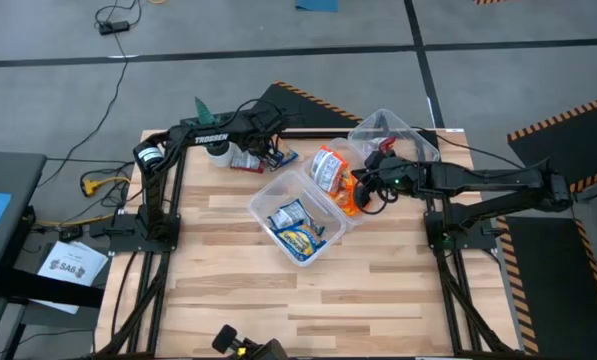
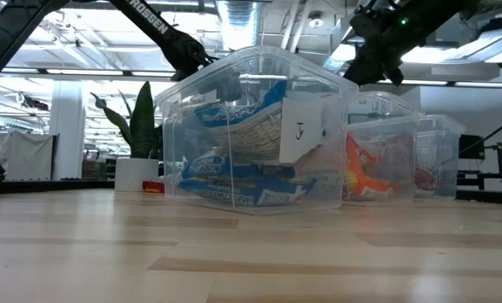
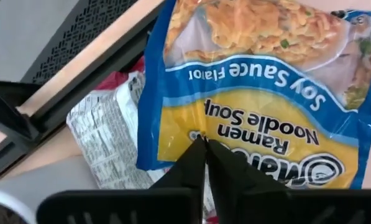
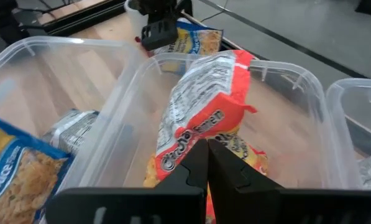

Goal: Sort Maruchan noodles
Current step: Put the blue noodle pack into the left transparent bin

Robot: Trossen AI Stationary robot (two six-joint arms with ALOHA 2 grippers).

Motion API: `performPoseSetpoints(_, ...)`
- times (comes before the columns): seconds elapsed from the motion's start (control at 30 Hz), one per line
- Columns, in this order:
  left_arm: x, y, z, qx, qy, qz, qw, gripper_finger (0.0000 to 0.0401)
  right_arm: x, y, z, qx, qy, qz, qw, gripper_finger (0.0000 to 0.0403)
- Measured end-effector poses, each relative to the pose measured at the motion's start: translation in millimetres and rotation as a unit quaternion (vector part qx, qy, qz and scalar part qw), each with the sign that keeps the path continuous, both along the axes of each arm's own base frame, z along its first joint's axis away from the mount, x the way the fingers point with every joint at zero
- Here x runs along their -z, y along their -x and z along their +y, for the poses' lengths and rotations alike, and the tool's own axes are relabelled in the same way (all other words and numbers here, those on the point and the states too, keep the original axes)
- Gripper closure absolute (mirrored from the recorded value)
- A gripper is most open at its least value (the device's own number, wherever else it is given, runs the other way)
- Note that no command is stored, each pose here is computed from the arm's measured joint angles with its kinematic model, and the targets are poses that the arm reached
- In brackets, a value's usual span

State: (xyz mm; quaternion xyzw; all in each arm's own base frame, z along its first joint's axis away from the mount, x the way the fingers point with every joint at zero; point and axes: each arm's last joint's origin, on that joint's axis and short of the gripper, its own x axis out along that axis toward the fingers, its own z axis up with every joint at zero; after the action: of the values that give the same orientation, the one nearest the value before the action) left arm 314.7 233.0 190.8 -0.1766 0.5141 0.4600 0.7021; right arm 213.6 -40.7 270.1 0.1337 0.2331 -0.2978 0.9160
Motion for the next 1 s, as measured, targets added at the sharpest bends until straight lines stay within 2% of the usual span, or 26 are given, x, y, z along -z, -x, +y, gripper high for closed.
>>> performPoseSetpoints(0.23,-16,0,-7,0.037,-0.014,0.012,0.999,0.0401,0,-2,8,-0.030,0.016,0.009,0.999,0.0376)
performPoseSetpoints(0.43,-57,5,-24,0.066,-0.049,-0.023,0.996,0.0401,-1,-3,15,-0.064,0.043,0.021,0.997,0.0376)
performPoseSetpoints(0.7,-113,20,-44,0.080,-0.104,-0.103,0.986,0.0401,-1,-4,22,-0.096,0.069,0.034,0.992,0.0376)
performPoseSetpoints(0.8,-118,19,-39,0.090,-0.118,-0.131,0.980,0.0400,-1,-4,23,-0.100,0.073,0.036,0.992,0.0376)
performPoseSetpoints(0.93,-109,22,-18,0.078,-0.073,-0.175,0.979,0.0376,-1,-3,23,-0.100,0.072,0.040,0.992,0.0376)
performPoseSetpoints(1.0,-99,24,-7,0.057,-0.059,-0.172,0.982,0.0351,0,-4,22,-0.100,0.072,0.044,0.991,0.0376)
